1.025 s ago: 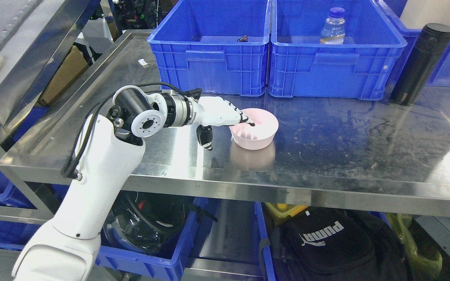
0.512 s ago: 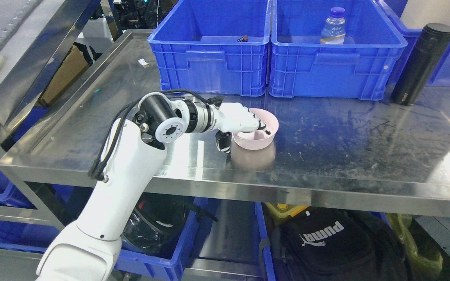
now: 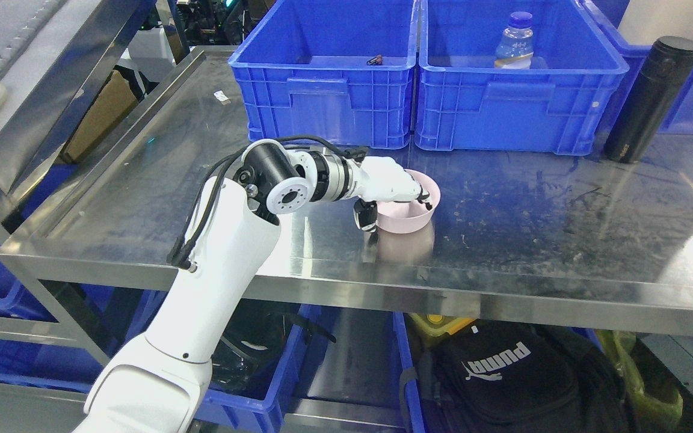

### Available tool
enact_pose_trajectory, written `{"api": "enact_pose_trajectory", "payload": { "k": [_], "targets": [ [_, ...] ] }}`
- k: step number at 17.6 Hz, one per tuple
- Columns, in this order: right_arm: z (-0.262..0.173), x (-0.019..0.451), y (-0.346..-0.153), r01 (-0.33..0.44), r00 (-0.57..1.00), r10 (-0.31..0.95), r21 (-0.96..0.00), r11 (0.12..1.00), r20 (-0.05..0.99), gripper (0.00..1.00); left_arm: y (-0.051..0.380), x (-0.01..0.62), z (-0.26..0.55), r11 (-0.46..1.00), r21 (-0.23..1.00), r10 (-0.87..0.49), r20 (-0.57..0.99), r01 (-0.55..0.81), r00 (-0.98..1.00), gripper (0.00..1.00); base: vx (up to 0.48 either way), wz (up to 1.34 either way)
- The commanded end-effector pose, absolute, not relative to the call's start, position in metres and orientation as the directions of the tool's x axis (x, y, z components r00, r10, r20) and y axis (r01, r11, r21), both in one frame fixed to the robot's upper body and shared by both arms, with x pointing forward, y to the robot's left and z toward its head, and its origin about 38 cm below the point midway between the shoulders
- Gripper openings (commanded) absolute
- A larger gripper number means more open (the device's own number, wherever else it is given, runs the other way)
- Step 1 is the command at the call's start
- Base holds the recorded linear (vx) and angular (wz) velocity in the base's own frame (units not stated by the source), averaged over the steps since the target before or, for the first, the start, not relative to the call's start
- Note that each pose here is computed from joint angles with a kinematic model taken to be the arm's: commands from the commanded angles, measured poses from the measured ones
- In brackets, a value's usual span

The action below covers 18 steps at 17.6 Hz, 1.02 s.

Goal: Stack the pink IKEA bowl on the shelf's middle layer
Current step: 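Hook the left hand fingers over the pink bowl's rim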

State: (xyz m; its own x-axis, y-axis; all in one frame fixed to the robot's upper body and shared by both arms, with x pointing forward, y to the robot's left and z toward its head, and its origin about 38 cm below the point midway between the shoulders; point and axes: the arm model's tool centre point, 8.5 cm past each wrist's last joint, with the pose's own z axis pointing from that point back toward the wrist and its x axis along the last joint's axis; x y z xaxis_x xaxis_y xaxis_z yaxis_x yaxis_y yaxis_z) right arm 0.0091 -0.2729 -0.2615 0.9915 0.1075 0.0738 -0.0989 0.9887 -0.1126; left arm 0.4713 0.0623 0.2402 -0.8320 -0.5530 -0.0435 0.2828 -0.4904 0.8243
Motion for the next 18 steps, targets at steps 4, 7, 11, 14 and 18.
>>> {"api": "enact_pose_trajectory", "payload": {
  "k": [4, 7, 11, 14, 18],
  "targets": [
    [-0.261, 0.001, -0.284, -0.099, 0.992, 0.109, -0.129, 0.987, 0.068, 1.00, 0.066, 0.479, 0.211, -0.530, 0.779, -0.540, -0.006, 0.334, -0.842, 0.48, 0.000, 0.02],
    [-0.261, 0.001, -0.284, -0.099, 0.992, 0.109, -0.129, 0.987, 0.068, 1.00, 0.069, 0.478, 0.210, -0.547, 0.769, -0.525, -0.007, 0.331, -0.851, 0.31, 0.001, 0.03],
    [-0.261, 0.001, -0.284, -0.099, 0.992, 0.109, -0.129, 0.987, 0.068, 1.00, 0.085, 0.483, 0.220, -0.519, 0.797, -0.512, 0.000, 0.310, -0.859, 0.00, 0.011, 0.05],
    [-0.261, 0.001, -0.284, -0.099, 0.992, 0.109, -0.129, 0.987, 0.068, 1.00, 0.098, 0.490, 0.237, -0.464, 0.832, -0.535, 0.009, 0.303, -0.845, 0.00, 0.009, 0.02],
    [-0.261, 0.001, -0.284, -0.099, 0.992, 0.109, -0.129, 0.987, 0.068, 1.00, 0.109, 0.492, 0.267, -0.396, 0.890, -0.510, -0.009, 0.225, -0.860, 0.00, 0.003, -0.02]
  ]
}}
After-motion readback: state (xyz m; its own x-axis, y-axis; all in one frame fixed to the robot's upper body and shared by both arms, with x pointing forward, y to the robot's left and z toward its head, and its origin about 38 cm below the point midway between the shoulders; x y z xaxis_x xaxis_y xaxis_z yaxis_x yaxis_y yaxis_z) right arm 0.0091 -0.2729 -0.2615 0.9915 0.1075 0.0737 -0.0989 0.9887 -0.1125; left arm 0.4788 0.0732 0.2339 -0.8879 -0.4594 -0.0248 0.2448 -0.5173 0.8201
